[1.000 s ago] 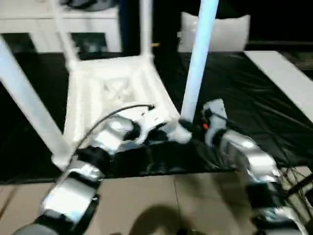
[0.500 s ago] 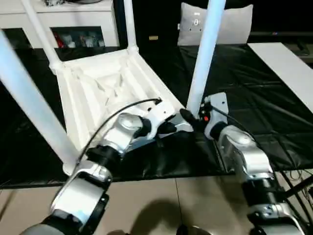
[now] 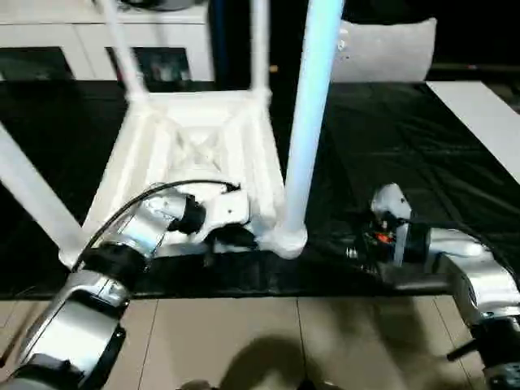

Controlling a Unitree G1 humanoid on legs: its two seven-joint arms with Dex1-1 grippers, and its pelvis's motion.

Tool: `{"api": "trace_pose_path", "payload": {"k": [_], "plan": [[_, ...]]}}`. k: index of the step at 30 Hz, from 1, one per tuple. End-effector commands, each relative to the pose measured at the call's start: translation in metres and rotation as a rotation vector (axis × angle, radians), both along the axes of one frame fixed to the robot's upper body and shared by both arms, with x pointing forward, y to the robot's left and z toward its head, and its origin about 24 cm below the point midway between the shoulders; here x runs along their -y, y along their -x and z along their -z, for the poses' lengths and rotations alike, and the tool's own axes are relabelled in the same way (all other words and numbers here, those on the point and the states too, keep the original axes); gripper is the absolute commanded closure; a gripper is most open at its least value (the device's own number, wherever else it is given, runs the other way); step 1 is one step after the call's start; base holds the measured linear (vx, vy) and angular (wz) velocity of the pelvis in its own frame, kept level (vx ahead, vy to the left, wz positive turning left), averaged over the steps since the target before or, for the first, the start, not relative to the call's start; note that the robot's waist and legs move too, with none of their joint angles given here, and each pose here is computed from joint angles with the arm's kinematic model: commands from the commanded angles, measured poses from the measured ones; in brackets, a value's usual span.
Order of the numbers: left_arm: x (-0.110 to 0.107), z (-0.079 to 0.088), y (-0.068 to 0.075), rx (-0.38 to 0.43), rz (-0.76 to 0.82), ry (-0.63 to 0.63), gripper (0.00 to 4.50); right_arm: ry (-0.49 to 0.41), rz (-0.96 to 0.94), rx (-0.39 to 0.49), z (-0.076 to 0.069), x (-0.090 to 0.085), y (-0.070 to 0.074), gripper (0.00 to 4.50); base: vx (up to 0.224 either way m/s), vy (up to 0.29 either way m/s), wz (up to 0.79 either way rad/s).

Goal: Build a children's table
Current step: Rotate leg to tighten

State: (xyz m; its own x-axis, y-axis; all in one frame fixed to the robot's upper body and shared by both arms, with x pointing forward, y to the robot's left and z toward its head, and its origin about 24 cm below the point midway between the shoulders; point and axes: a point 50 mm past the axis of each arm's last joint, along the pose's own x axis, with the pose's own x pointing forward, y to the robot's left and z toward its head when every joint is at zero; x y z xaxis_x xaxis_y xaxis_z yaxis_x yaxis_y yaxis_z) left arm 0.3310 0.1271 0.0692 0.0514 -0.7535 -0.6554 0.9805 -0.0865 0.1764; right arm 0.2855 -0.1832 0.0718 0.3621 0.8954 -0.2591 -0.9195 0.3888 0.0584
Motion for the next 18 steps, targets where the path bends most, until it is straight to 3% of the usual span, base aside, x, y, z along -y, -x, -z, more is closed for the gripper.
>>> {"api": "trace_pose_path", "payload": {"k": [1, 4, 8, 9, 18], "plan": [[0.010, 0.005, 0.012, -0.036, 0.180, -0.071, 4.50, -0.011, -0.082, -0.004, -0.006, -0.003, -0.001, 0.62, 0.000, 0.000, 0.00], [0.017, 0.004, 0.016, -0.043, 0.268, -0.065, 4.50, -0.022, -0.159, -0.040, -0.007, -0.009, -0.001, 1.01, 0.000, 0.000, 0.00], [0.025, 0.003, 0.017, -0.029, 0.297, -0.057, 4.50, -0.029, -0.208, -0.066, -0.005, -0.017, -0.002, 1.12, 0.000, 0.000, 0.00], [0.025, 0.003, 0.017, -0.029, 0.297, -0.057, 4.50, -0.029, -0.208, -0.066, -0.005, -0.017, -0.002, 1.46, 0.000, 0.000, 0.00], [0.023, 0.003, 0.014, -0.010, 0.293, -0.068, 4.50, -0.037, -0.289, -0.132, -0.003, -0.022, -0.005, 2.12, 0.000, 0.000, 0.00]]}}
